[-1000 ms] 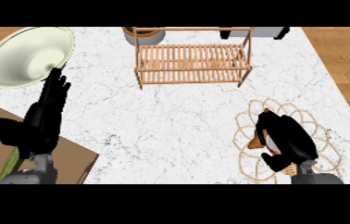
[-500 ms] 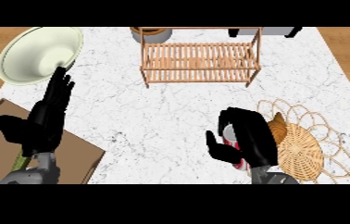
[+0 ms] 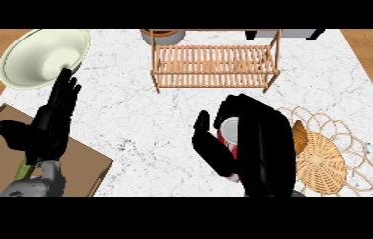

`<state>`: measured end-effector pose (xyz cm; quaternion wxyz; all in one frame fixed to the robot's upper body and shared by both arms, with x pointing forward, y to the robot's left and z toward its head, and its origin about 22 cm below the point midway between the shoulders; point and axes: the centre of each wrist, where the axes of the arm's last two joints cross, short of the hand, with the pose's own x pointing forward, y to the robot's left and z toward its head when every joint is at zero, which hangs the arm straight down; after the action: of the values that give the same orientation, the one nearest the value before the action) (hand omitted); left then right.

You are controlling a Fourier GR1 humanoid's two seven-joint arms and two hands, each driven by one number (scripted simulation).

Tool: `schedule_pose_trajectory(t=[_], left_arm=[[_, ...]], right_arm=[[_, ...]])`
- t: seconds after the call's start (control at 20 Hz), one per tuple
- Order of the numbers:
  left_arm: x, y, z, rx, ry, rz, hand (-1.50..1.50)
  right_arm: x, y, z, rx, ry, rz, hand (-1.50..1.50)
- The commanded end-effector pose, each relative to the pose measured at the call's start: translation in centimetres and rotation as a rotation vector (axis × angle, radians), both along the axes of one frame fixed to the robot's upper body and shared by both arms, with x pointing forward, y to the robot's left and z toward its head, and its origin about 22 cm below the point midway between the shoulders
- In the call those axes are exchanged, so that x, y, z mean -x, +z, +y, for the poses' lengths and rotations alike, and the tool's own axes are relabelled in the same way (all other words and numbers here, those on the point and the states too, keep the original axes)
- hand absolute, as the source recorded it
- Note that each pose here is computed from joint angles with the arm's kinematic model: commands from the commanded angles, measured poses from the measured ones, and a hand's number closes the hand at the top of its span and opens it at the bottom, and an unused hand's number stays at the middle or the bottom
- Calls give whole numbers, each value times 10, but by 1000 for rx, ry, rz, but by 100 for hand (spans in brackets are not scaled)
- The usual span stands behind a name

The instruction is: Pick the can from the placemat and place it in the tiered shelf

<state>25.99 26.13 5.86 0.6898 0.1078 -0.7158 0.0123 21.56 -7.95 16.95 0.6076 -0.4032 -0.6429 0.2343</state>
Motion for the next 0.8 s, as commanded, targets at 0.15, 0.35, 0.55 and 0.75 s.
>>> schedule_pose_trajectory(t=[0.15,0.35,0.55,0.75], left_arm=[[-3,-1,5,-5,7,-7,0],[1,1,-4,8,-15,3,0],[5,5,2,-3,-7,2,0],[3,-10,-7,11,-2,-15,0]], right_arm=[[-4,49,32,-32,-145,-20,150],[-41,55,33,-31,-181,-34,150],[-67,61,26,-73,-205,-49,150],[-99,34,20,-65,-218,-63,150]])
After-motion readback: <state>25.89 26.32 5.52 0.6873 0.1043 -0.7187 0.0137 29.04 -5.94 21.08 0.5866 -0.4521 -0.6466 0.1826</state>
